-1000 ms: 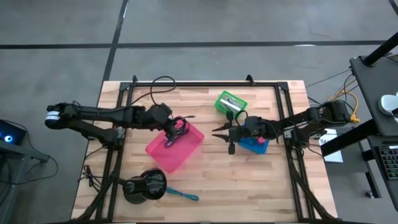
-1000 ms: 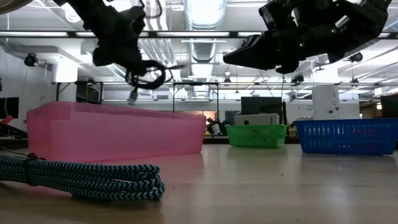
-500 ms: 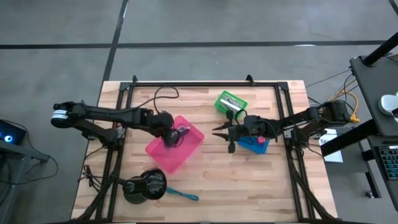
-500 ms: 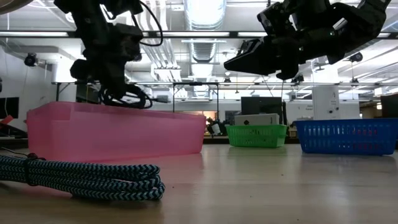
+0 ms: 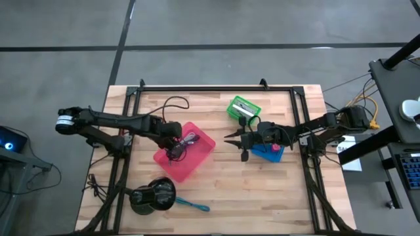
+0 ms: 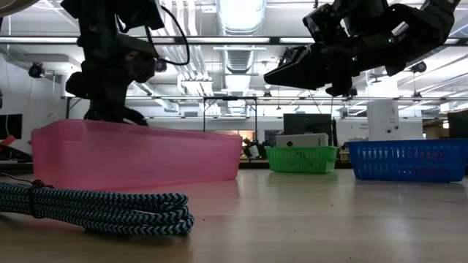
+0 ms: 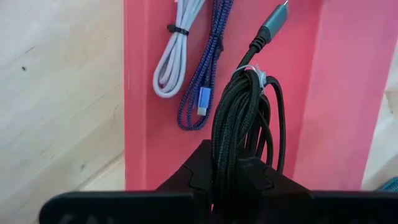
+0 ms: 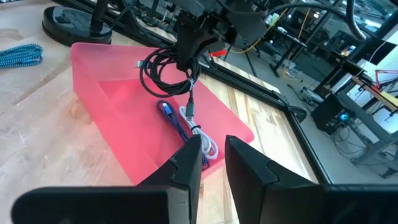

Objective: Pick and place items into bin
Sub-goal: Put the black charger cable into the pink bin, then put the blue charger cable into the pink bin

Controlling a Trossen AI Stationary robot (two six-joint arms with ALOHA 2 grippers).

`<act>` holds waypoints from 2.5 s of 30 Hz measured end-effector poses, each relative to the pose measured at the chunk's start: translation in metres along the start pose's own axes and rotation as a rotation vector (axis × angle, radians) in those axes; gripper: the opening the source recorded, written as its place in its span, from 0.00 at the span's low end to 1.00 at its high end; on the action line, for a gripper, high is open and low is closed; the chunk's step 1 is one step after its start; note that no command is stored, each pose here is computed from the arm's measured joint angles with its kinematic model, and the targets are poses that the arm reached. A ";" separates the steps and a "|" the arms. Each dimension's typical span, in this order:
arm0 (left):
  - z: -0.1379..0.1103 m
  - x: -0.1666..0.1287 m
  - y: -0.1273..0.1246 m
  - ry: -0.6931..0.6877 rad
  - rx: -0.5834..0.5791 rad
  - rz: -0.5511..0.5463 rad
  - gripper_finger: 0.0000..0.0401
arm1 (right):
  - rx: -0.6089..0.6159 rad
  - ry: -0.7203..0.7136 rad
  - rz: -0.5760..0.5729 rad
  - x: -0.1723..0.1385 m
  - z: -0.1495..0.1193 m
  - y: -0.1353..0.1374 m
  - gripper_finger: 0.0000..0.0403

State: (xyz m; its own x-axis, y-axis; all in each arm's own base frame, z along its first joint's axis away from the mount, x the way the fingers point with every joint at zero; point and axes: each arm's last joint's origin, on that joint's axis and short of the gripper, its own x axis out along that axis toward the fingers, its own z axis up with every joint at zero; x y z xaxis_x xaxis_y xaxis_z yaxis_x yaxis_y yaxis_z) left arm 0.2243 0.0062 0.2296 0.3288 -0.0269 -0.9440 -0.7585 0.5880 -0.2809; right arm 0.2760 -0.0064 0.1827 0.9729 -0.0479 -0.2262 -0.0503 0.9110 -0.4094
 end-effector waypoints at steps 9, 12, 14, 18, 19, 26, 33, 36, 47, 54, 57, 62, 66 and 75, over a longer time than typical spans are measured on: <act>-0.001 0.002 0.001 0.021 0.001 -0.007 0.12 | -0.004 0.001 0.001 0.000 0.000 0.000 0.15; -0.002 0.003 0.001 0.025 0.018 -0.003 0.17 | -0.004 0.005 0.003 0.000 0.000 0.000 0.15; -0.002 0.003 0.001 0.023 0.039 -0.004 0.21 | -0.005 0.011 0.005 0.000 -0.001 0.000 0.15; -0.002 0.003 0.001 0.023 0.062 -0.005 0.28 | -0.022 0.012 0.006 0.000 -0.001 0.000 0.15; -0.001 0.002 0.001 0.022 0.062 -0.006 0.30 | -0.023 0.012 0.006 0.000 -0.001 0.001 0.15; 0.001 -0.009 -0.008 0.071 0.160 -0.119 0.37 | -0.023 0.012 0.006 0.000 -0.001 0.001 0.14; 0.010 -0.032 -0.022 0.007 0.189 -0.200 0.38 | -0.027 0.012 0.006 0.000 -0.001 0.000 0.14; 0.018 -0.041 -0.033 -0.086 0.265 -0.281 0.38 | -0.028 0.012 0.006 0.000 -0.001 0.000 0.14; 0.043 -0.075 -0.069 -0.530 0.639 -0.568 0.38 | -0.030 0.012 0.006 0.000 -0.001 0.000 0.14; 0.043 -0.086 -0.078 -0.648 0.826 -0.574 0.38 | -0.045 0.014 0.007 0.000 -0.001 0.001 0.14; 0.043 -0.084 -0.077 -0.648 0.825 -0.560 0.38 | -0.045 0.015 0.007 0.000 -0.001 0.001 0.14; 0.043 -0.079 -0.076 -0.634 0.815 -0.525 0.38 | 0.004 0.009 0.026 0.000 -0.001 0.001 0.14; 0.045 -0.081 -0.078 -0.666 0.815 -0.523 0.38 | 0.056 -0.073 0.222 -0.001 0.001 0.007 0.14; 0.044 -0.080 -0.077 -0.674 0.918 -0.505 0.38 | 0.127 -0.198 0.521 -0.002 0.014 0.019 0.14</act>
State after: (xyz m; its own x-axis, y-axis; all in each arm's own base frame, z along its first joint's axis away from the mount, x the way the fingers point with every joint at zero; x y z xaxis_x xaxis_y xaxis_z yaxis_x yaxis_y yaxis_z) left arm 0.2812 -0.0017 0.3340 0.8979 -0.1538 -0.4124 0.1206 0.9871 -0.1056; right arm 0.2761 0.0171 0.1875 0.8514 0.4870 -0.1947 -0.5187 0.8367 -0.1758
